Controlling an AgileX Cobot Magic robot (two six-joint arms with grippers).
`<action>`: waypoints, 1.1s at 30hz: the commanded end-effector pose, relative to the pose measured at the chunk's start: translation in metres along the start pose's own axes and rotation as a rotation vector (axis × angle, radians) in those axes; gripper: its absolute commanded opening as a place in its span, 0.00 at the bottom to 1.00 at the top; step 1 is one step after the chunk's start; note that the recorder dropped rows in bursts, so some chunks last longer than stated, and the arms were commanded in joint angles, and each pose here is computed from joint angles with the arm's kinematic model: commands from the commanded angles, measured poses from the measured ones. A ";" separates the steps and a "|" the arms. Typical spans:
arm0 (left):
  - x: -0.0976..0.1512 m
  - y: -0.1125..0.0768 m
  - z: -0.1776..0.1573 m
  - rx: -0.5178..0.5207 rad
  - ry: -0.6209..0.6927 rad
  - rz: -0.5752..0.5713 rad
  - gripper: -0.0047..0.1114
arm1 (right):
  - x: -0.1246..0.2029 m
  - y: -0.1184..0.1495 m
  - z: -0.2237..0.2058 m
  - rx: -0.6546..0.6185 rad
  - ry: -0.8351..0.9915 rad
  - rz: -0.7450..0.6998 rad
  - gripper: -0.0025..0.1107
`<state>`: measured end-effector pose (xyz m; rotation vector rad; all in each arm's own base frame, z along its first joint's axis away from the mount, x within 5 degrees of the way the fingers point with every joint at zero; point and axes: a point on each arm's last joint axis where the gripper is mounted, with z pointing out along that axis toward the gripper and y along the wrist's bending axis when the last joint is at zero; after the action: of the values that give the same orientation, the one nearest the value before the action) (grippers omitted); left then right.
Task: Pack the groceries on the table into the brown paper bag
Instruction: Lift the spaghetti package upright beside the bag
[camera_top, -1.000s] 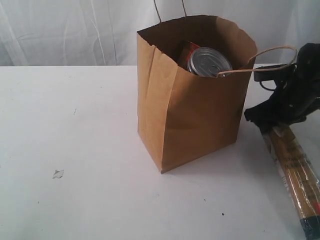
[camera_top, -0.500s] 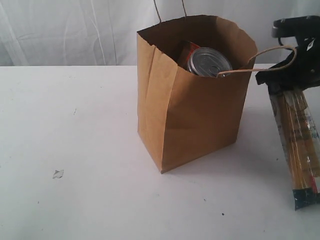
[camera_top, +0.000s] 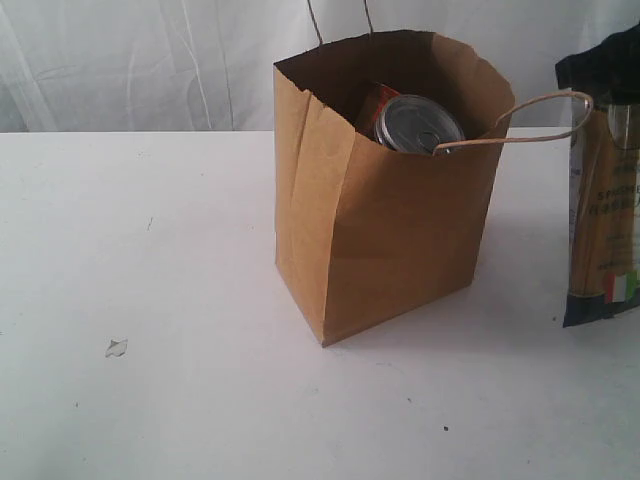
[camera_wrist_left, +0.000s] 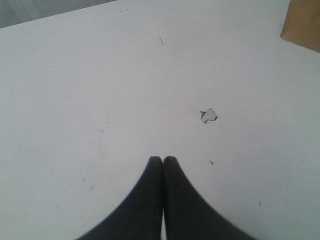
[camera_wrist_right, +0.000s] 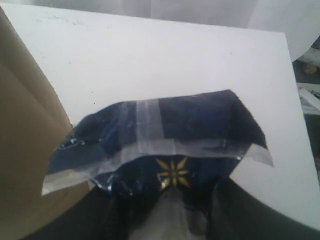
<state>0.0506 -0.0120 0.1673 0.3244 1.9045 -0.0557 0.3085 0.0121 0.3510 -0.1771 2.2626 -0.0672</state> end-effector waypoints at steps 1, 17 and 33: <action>0.001 0.000 0.000 -0.003 0.000 -0.005 0.04 | -0.009 -0.004 -0.029 0.020 -0.117 0.006 0.02; 0.001 0.000 0.000 -0.003 0.000 -0.005 0.04 | -0.036 -0.006 -0.116 0.026 -0.582 0.064 0.02; 0.001 0.000 0.000 -0.003 0.000 -0.005 0.04 | -0.060 0.008 -0.168 0.011 -0.868 -0.039 0.02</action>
<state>0.0506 -0.0120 0.1673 0.3244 1.9045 -0.0557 0.2312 0.0205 0.4715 -0.1627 1.5906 -0.0125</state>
